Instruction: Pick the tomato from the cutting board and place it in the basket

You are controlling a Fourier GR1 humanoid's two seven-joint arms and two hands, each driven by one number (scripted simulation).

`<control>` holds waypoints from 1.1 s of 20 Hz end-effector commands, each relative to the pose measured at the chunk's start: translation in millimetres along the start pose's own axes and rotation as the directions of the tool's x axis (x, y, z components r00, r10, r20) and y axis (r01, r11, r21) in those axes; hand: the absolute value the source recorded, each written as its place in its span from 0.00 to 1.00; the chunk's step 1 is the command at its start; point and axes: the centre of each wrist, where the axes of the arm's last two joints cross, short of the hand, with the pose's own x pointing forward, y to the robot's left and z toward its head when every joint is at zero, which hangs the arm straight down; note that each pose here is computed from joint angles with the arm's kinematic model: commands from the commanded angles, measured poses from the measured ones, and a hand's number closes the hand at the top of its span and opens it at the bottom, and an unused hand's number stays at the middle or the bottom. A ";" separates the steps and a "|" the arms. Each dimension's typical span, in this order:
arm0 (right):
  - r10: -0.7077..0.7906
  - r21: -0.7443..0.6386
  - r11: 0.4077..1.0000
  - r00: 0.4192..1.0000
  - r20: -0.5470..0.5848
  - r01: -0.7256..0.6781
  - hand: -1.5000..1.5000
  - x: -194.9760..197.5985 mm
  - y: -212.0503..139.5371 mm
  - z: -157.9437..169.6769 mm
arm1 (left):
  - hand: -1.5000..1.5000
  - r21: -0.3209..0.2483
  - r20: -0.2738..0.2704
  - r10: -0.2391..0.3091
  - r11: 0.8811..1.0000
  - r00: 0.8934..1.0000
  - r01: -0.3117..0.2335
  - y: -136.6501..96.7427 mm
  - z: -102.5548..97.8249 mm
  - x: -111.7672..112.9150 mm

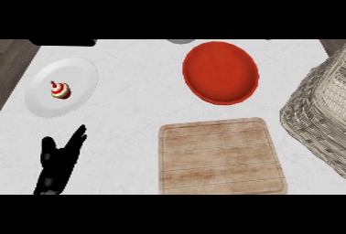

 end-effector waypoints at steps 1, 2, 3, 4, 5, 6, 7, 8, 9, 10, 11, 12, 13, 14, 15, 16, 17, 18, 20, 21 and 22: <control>-0.149 -0.013 0.989 0.988 -0.044 0.149 1.00 -29.5 -3.3 6.8 | 0.50 -0.029 -0.047 -0.016 0.999 0.999 0.015 -8.1 1.2 -8.7; -0.159 0.007 0.987 0.986 -0.059 0.159 1.00 -25.5 0.2 -6.4 | 0.50 -0.017 -0.048 -0.005 1.000 0.999 0.004 5.8 -1.9 -11.6; -0.159 -0.011 0.987 0.985 -0.067 0.159 1.00 -37.0 -1.7 -5.9 | 0.50 -0.050 -0.041 -0.012 0.999 0.999 0.010 -10.2 -7.5 -3.7; -0.159 0.002 0.987 0.985 -0.070 0.159 1.00 -44.5 -2.6 -4.8 | 0.50 -0.032 -0.049 -0.014 0.999 0.999 0.012 -0.3 -13.0 -10.0; -0.173 -0.020 0.985 0.983 -0.058 0.172 1.00 -52.4 -1.7 -6.8 | 0.50 -0.047 -0.061 -0.010 0.999 0.998 0.007 -5.8 -9.4 -12.9; -0.162 -0.002 0.987 0.985 -0.066 0.163 1.00 -52.6 -4.8 -13.9 | 0.50 -0.025 -0.046 -0.003 1.000 0.999 0.002 -7.6 -11.2 -9.5; -0.171 0.007 0.985 0.983 -0.060 0.172 1.00 -59.8 3.4 -19.8 | 0.50 -0.031 -0.055 0.009 0.999 0.998 -0.011 -5.3 -6.7 -9.7; -0.176 -0.014 0.984 0.981 -0.084 0.176 1.00 -61.2 -10.8 -11.9 | 0.50 -0.031 -0.043 0.001 1.000 0.999 -0.003 -7.0 -2.7 -13.2; -0.166 -0.005 0.986 0.983 -0.075 0.166 1.00 -76.0 4.7 -13.8 | 0.50 -0.016 -0.058 0.003 1.000 0.998 -0.004 -0.9 0.5 -14.0; -0.170 0.001 0.985 0.983 -0.070 0.171 1.00 -75.0 4.8 -25.9 | 0.50 -0.022 -0.048 -0.007 1.000 0.999 0.006 2.4 -13.5 -9.4; -0.171 0.006 0.985 0.982 -0.074 0.172 1.00 -78.0 1.8 -23.5 | 0.50 -0.006 -0.050 0.003 1.000 0.999 -0.003 1.8 -6.0 -6.8; -0.177 -0.016 0.984 0.981 -0.081 0.177 1.00 -93.2 8.5 -14.1 | 0.50 -0.040 -0.048 -0.004 0.999 0.999 0.002 -5.2 -8.0 -6.0; 0.055 -0.076 0.995 0.982 -0.182 -0.070 1.00 -78.7 5.6 -20.6 | 0.50 -0.027 -0.052 0.003 1.000 0.999 -0.005 -0.3 -2.8 -1.2; 0.041 -0.148 0.986 0.981 -0.188 -0.070 1.00 -80.8 1.4 -28.8 | 0.50 -0.010 -0.033 0.008 1.000 0.999 -0.009 -0.9 -5.0 -5.9; 0.058 -0.116 0.990 0.983 -0.175 -0.079 1.00 -92.7 6.3 -21.8 | 0.50 -0.048 -0.039 0.000 0.999 0.999 -0.002 -17.1 -9.2 -2.0; 0.120 -0.062 0.990 0.982 -0.145 -0.130 1.00 -93.1 15.1 -31.2 | 0.50 -0.022 -0.052 -0.012 1.000 0.999 0.011 4.8 -4.5 -19.9; 0.108 -0.048 0.992 0.984 -0.141 -0.116 1.00 -102.8 16.7 -24.7 | 0.50 -0.029 -0.046 -0.007 1.000 0.999 0.005 -25.5 -11.2 -5.8; 0.128 -0.044 0.990 0.984 -0.124 -0.134 1.00 -98.8 7.3 -25.0 | 0.50 -0.035 -0.041 -0.011 0.999 0.999 0.010 -7.9 -8.3 -13.7; 0.179 -0.041 0.982 0.978 -0.110 -0.184 0.00 -91.2 -0.3 -36.7 | 0.50 -0.034 -0.042 -0.008 0.999 0.999 0.006 -18.7 -6.1 -10.8; 0.164 -0.071 0.983 0.982 -0.093 -0.171 0.00 -98.1 -8.1 -13.2 | 0.50 -0.013 -0.044 0.002 1.000 0.999 -0.003 1.6 -1.7 -23.5; 0.159 -0.058 0.985 0.985 -0.068 -0.163 0.00 -101.3 -2.8 -19.2 | 0.50 -0.008 -0.059 0.006 1.000 0.998 -0.007 -4.1 0.0 -23.4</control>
